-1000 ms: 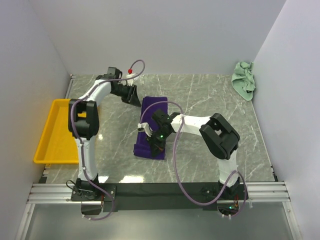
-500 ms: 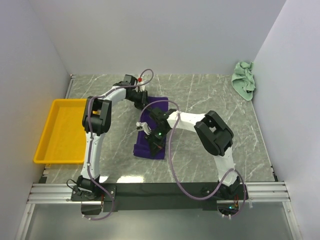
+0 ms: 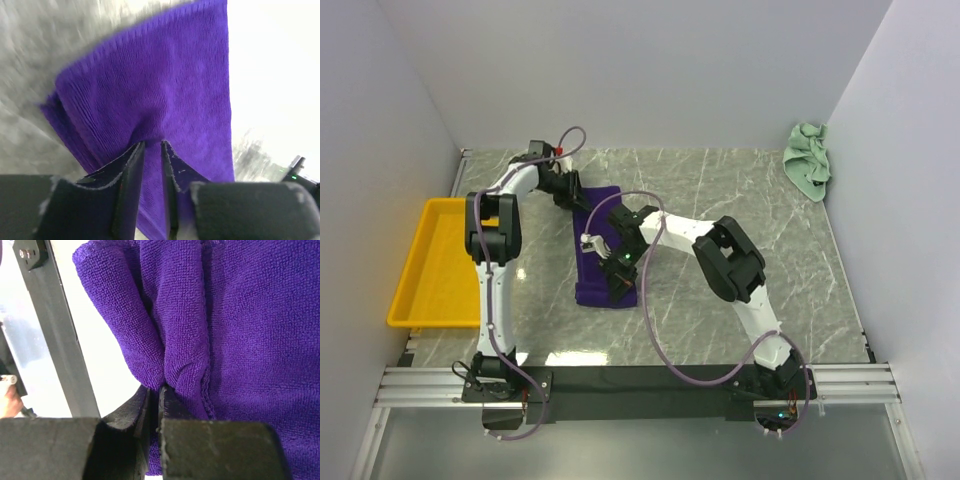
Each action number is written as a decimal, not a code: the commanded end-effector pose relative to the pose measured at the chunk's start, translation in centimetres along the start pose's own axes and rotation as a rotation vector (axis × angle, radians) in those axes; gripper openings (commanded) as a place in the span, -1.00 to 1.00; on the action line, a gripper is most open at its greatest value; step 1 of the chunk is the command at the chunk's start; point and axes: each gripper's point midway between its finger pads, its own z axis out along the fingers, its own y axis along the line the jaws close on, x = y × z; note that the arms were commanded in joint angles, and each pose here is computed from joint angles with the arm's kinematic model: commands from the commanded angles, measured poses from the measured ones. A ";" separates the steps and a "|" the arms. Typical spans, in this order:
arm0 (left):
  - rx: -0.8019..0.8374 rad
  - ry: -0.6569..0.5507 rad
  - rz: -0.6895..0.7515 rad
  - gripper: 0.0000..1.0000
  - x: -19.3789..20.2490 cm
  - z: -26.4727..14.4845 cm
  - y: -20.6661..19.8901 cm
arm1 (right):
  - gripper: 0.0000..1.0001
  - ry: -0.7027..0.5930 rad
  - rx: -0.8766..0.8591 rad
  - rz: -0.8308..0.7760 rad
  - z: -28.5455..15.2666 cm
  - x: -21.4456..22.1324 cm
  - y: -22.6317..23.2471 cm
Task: Roll the towels
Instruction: Roll the towel
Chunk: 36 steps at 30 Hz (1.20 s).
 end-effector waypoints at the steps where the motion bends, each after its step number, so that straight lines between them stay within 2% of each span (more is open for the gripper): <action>1: -0.108 -0.037 0.107 -0.42 -2.0 0.7 2.7 | -1.00 0.105 0.026 0.024 1.5 2.5 -2.1; 5: -0.086 -0.131 0.133 -0.27 -5.3 -2.0 1.1 | -1.00 0.116 -0.003 0.041 1.6 2.1 -1.9; 7: -0.080 -0.260 0.176 -0.11 -8.3 -6.2 -0.3 | -1.00 0.128 -0.020 0.063 1.8 2.5 -1.7; 8: -0.078 -0.278 0.157 0.07 -7.8 -6.9 -0.1 | -1.00 0.129 -0.023 0.067 1.8 2.4 -1.7; 9: -0.085 -0.410 0.220 0.17 -10.4 -11.2 -1.4 | -1.00 0.132 -0.034 0.077 1.9 2.4 -1.5; 11: -0.115 -0.477 0.276 0.35 -10.9 -14.0 -2.1 | -1.00 0.134 -0.062 0.102 1.9 2.4 -1.2; 12: -0.132 -0.539 0.335 0.39 -11.7 -17.2 -3.8 | -1.00 0.132 -0.072 0.113 1.9 2.4 -1.0; 13: -0.145 -0.559 0.374 0.42 -11.8 -18.6 -4.6 | -1.00 0.137 -0.081 0.131 2.0 2.5 -1.0; 16: -0.217 -0.653 0.501 0.91 -11.7 -24.2 -7.0 | -1.00 0.125 -0.135 0.179 1.9 2.2 -0.3; 17: -0.209 -0.647 0.509 0.99 -10.7 -24.5 -6.9 | -1.00 0.116 -0.162 0.185 1.9 1.9 0.1; 18: -0.224 -0.685 0.523 0.99 -10.0 -27.1 -7.6 | -1.00 0.113 -0.180 0.202 1.9 1.9 0.2; 19: -0.230 -0.642 0.525 0.99 -8.3 -26.7 -6.7 | -1.00 0.111 -0.199 0.217 1.9 1.8 0.4; 21: -0.195 -0.595 0.591 0.99 -5.7 -27.8 -7.5 | -1.00 0.101 -0.244 0.246 1.9 1.7 0.6; 22: -0.198 -0.543 0.656 0.99 -4.3 -27.2 -7.0 | -1.00 0.104 -0.255 0.259 1.8 1.6 0.7; 23: -0.188 -0.497 0.659 0.99 -2.0 -27.5 -7.5 | -1.00 0.099 -0.270 0.260 1.7 1.5 0.6; 25: -0.172 -0.460 0.762 0.91 0.7 -27.5 -8.3 | -1.00 0.127 -0.279 0.281 1.6 1.9 0.4; 26: -0.160 -0.416 0.753 0.86 3.2 -26.1 -7.3 | -1.00 0.133 -0.285 0.277 1.5 2.0 0.3; 27: -0.168 -0.441 0.833 0.84 4.9 -27.1 -9.2 | -1.00 0.135 -0.299 0.304 1.5 2.2 0.0; 28: -0.182 -0.376 0.907 0.79 7.6 -25.5 -8.1 | -1.00 0.138 -0.311 0.323 1.3 2.3 0.1; 29: -0.185 -0.371 1.017 0.78 9.7 -25.4 -10.4 | -1.00 0.131 -0.322 0.329 1.2 2.3 0.0; 30: -0.189 -0.344 1.077 0.77 11.3 -24.6 -10.7 | -1.00 0.126 -0.335 0.339 1.2 2.4 -0.1; 31: -0.201 -0.268 1.127 0.74 14.0 -22.6 -9.4 | -1.00 0.125 -0.349 0.348 1.1 2.4 0.1; 32: -0.168 -0.271 1.240 0.69 16.1 -21.9 -11.7 | -1.00 0.129 -0.351 0.354 1.2 2.6 -0.1; 33: -0.149 -0.259 1.296 0.66 17.4 -20.9 -12.2 | -1.00 0.130 -0.352 0.353 1.3 2.7 -0.1; 34: -0.153 -0.201 1.317 0.60 19.7 -19.0 -11.0 | -1.00 0.127 -0.354 0.356 1.2 2.6 -0.1; 35: -0.096 -0.210 1.412 0.58 21.6 -18.1 -13.0 | -1.00 0.129 -0.353 0.362 1.3 2.7 -0.3; 36: -0.081 -0.203 1.446 0.56 22.6 -17.2 -13.3 | -1.00 0.131 -0.356 0.365 1.5 2.7 -0.2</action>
